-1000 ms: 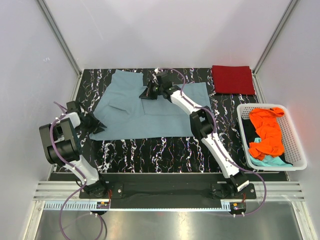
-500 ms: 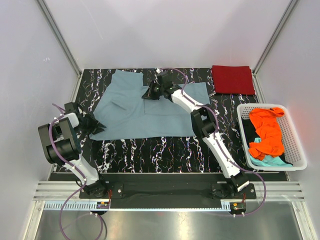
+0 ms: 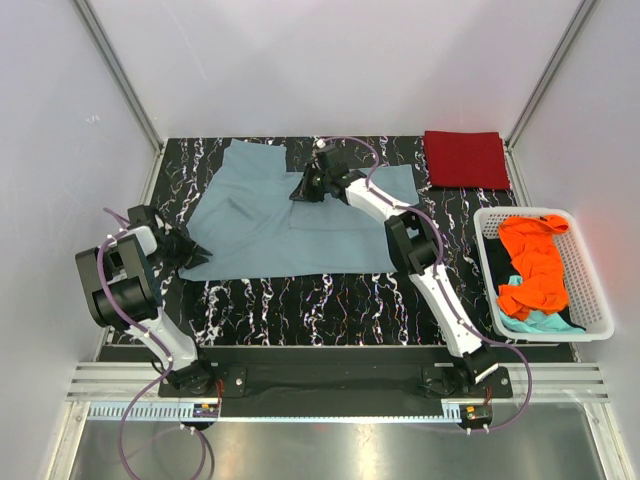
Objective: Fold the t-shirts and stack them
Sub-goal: Fold the tshirt
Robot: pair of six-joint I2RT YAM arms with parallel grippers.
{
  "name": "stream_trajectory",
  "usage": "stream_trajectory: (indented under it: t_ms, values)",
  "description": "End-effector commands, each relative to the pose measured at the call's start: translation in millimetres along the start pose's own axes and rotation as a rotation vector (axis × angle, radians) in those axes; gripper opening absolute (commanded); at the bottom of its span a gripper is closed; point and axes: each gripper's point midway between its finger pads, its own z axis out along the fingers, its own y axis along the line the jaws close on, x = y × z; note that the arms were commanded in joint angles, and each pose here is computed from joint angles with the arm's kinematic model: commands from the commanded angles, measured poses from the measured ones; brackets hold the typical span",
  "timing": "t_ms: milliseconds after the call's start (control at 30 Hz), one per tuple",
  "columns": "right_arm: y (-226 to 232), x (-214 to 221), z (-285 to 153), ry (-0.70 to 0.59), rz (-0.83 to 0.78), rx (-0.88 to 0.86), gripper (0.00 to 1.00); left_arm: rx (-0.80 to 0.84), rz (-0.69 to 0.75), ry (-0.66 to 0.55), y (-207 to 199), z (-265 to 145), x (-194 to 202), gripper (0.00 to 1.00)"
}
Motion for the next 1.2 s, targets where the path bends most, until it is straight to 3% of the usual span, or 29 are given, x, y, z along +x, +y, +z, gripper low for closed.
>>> stream_trajectory:
  t_ms: [0,867,1100,1167]
  values:
    - [38,-50,-34,-0.139,-0.061,-0.043,0.0,-0.117,-0.001,0.001,35,9,2,0.31]
    - [20,-52,-51,-0.302,0.042,-0.004,0.01,-0.102,-0.009,-0.007,29,4,-1,0.31]
    - [9,-51,-63,-0.258,-0.091,0.073,0.25,-0.047,0.048,-0.063,6,-17,-7,0.32]
    - [11,-54,-64,-0.239,-0.128,0.072,0.4,-0.017,0.101,-0.092,-12,-24,-10,0.34]
